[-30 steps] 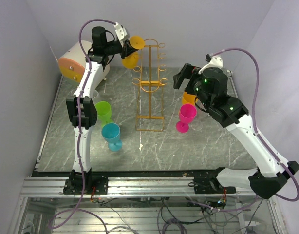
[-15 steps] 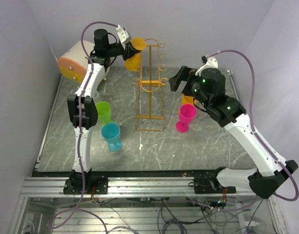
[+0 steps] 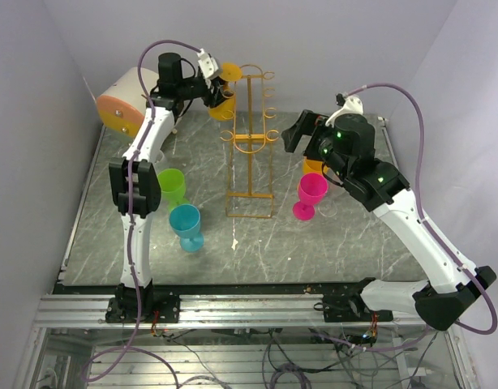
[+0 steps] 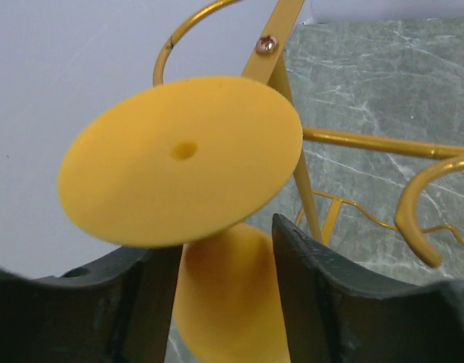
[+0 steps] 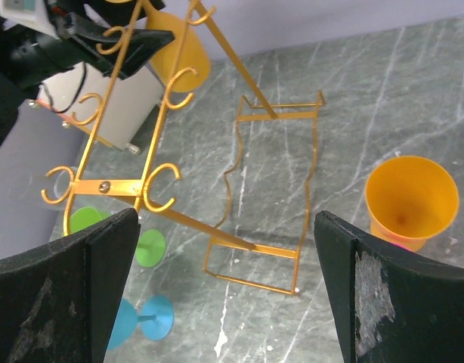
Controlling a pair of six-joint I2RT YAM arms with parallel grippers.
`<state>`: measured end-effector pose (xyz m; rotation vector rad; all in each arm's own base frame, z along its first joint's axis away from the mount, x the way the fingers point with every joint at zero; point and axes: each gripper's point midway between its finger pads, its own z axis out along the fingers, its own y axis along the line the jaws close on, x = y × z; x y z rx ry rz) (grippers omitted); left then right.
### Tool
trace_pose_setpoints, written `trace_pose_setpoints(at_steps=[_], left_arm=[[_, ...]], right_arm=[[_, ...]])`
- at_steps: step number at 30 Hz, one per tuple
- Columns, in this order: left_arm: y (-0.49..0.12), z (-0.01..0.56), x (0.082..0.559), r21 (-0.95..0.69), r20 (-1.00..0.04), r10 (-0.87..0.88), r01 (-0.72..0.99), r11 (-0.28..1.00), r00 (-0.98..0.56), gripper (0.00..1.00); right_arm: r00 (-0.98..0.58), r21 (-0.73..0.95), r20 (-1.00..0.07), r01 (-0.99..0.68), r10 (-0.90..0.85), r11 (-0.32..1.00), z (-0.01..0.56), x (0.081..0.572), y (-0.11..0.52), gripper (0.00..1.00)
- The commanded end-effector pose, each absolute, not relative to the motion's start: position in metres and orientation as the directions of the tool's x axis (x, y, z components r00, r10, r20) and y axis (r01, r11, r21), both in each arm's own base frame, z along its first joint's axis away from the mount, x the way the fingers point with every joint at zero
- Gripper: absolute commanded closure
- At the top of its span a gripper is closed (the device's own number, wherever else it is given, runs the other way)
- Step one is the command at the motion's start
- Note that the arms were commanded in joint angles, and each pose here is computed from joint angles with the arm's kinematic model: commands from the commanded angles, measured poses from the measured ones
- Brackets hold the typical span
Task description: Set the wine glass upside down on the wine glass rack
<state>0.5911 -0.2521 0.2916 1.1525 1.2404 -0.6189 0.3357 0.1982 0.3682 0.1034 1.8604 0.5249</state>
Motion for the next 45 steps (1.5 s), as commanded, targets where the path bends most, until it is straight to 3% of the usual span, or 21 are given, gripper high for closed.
trace_pose_setpoints(at_steps=[1,5,11,16,18,21,23,27,31,35,41,45], left_arm=[[-0.242,0.309,0.584,0.377,-0.921,0.256,0.84,0.389,0.294,0.35],[-0.229,0.313,0.582,0.388,-0.916,0.279,0.814,0.432,0.289,0.24],[-0.215,0.319,0.574,0.38,-0.918,0.291,0.807,0.453,0.269,0.15],[-0.196,0.33,0.558,0.341,-0.929,0.312,0.793,0.505,0.2,0.02],[-0.185,0.333,0.551,0.349,-0.92,0.353,0.76,0.548,0.169,0.01],[-0.158,0.347,0.54,0.338,-0.917,0.391,0.675,0.656,0.08,0.01],[-0.136,0.351,0.532,0.343,-0.902,0.431,0.601,0.722,-0.003,0.01],[-0.099,0.362,0.504,0.316,-0.879,0.441,0.474,0.822,-0.179,0.0],[-0.068,0.364,0.471,0.207,-0.866,0.322,0.311,0.927,-0.382,0.02],[-0.06,0.359,0.442,0.077,-0.85,0.213,0.285,0.955,-0.483,0.02],[-0.04,0.366,0.429,0.141,-0.825,0.24,0.224,0.964,-0.512,0.03],[-0.051,0.346,0.424,0.09,-0.808,0.231,0.274,0.958,-0.542,0.07]], right_arm=[[-0.347,0.348,-0.884,-0.044,0.313,0.936,0.361,0.339,0.17,0.01],[-0.36,0.291,-0.884,0.074,0.298,0.954,0.346,0.343,0.15,0.01],[-0.335,0.301,-0.886,0.109,0.32,0.947,0.342,0.344,0.129,0.01],[-0.399,0.208,-0.866,0.258,0.3,0.943,0.309,0.337,0.083,0.01],[-0.427,0.173,-0.855,0.301,0.295,0.938,0.295,0.329,0.069,0.06],[-0.439,0.153,-0.846,0.345,0.303,0.926,0.28,0.314,0.054,0.16],[-0.445,0.149,-0.838,0.369,0.316,0.917,0.273,0.306,0.043,0.28],[-0.478,0.119,-0.815,0.415,0.327,0.902,0.259,0.297,0.026,0.4],[-0.489,0.066,-0.806,0.487,0.334,0.871,0.253,0.288,0.002,0.48],[-0.5,0.052,-0.796,0.503,0.34,0.863,0.248,0.287,-0.013,0.52],[-0.492,0.121,-0.789,0.463,0.368,0.878,0.245,0.301,-0.007,0.53],[-0.491,0.167,-0.785,0.419,0.378,0.892,0.252,0.313,0.004,0.55]])
